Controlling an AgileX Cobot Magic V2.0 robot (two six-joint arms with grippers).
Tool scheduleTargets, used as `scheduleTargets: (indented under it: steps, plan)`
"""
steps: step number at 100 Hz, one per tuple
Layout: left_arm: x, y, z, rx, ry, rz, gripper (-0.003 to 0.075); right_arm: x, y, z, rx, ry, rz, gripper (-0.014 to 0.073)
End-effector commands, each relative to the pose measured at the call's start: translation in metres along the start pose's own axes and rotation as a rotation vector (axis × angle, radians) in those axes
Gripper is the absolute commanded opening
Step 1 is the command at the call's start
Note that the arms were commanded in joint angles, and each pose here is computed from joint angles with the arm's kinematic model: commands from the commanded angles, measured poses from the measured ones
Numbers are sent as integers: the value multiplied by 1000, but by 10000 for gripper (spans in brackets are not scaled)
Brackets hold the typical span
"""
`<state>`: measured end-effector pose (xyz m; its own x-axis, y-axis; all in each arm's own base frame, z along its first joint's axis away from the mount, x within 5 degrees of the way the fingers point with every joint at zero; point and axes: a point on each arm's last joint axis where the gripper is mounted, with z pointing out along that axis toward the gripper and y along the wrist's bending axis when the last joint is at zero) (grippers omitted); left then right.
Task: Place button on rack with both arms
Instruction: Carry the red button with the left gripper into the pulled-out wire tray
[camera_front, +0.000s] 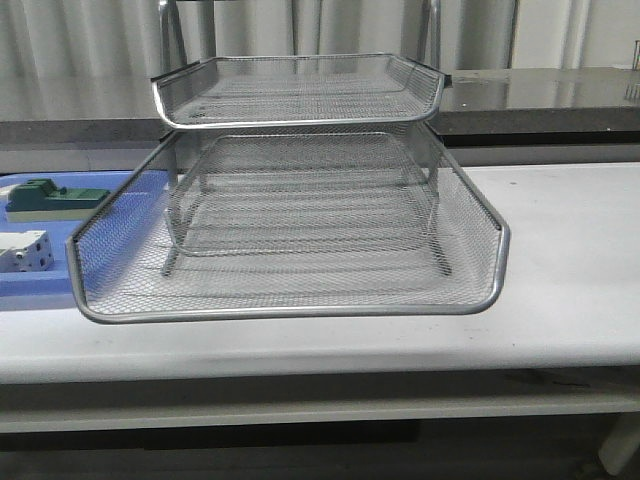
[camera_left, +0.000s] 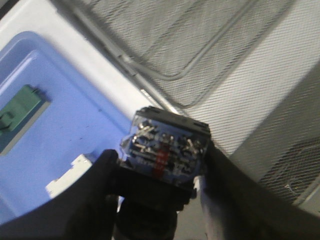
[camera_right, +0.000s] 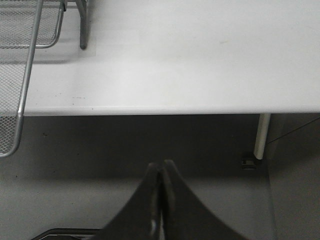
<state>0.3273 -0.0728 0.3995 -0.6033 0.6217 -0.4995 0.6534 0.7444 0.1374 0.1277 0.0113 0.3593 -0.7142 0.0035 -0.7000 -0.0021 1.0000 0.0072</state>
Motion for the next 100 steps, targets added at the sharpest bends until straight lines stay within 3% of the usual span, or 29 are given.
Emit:
scheduleTargets:
  steps: [1,21,46,66,81,92,100]
  plan:
    - [-11,-28,-15,57,-62,46,-20,-10,-1,-9,5,-86,-4,-70]
    - [-38,-76,20,150,-65,177,-20,-10,-1,-9,5,-86,-4,-70]
    - [-61,-118,83,217,-43,293,-20,-10,-1,-9,5,-86,-4,-70]
    - [-60,-134,130,262,40,315,-20,-10,-1,-9,5,-86,-4,-70]
    - [-59,-137,144,271,66,317,-14,-10,-1,-9,5,-86,-4,-70]
    - [-59,-137,144,271,66,317,62,-10,-1,-9,5,-86,-4,-70]
    - [-59,-137,143,273,70,318,189,-10,-1,-9,5,-86,-4,-70]
